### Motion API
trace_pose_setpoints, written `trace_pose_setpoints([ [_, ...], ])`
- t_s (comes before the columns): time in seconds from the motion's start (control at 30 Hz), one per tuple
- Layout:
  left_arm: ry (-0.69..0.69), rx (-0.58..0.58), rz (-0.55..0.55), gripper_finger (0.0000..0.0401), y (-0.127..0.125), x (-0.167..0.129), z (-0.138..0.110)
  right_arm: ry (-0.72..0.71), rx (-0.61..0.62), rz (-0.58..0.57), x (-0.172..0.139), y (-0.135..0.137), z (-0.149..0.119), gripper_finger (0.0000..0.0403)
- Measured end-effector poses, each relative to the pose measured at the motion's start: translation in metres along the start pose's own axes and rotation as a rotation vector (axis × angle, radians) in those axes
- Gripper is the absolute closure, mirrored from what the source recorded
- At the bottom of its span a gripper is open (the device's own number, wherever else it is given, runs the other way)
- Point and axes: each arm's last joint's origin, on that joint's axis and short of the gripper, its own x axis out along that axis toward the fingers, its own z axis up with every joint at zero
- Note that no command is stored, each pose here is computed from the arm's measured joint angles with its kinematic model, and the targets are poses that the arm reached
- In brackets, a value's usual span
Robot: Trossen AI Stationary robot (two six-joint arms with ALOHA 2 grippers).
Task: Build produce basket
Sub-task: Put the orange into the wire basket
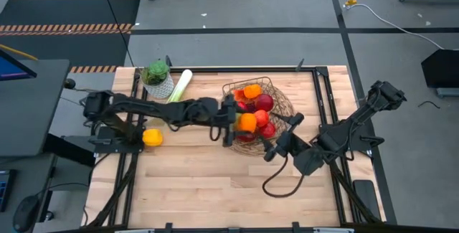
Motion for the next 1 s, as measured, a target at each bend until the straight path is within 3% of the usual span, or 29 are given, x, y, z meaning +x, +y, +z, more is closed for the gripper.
trace_pose_setpoints([
  [0.37, 0.013, 0.091, 0.009, 0.0055, 0.003, 0.052, -0.001, 0.028, -0.008, -0.039, 0.024, -0.006, 0.001, 0.0029],
  [0.63, 0.024, 0.050, 0.020, 0.0055, 0.002, 0.057, -0.003, 0.057, 0.012, -0.050, 0.028, -0.008, -0.006, 0.0029],
  [0.83, 0.020, 0.159, 0.022, 0.0055, 0.002, 0.057, -0.002, 0.079, 0.059, 0.024, 0.027, -0.006, -0.010, 0.0029],
  [1.0, 0.022, 0.193, 0.029, 0.0055, 0.005, 0.057, -0.003, 0.082, 0.069, 0.021, 0.029, -0.007, -0.010, 0.0029],
])
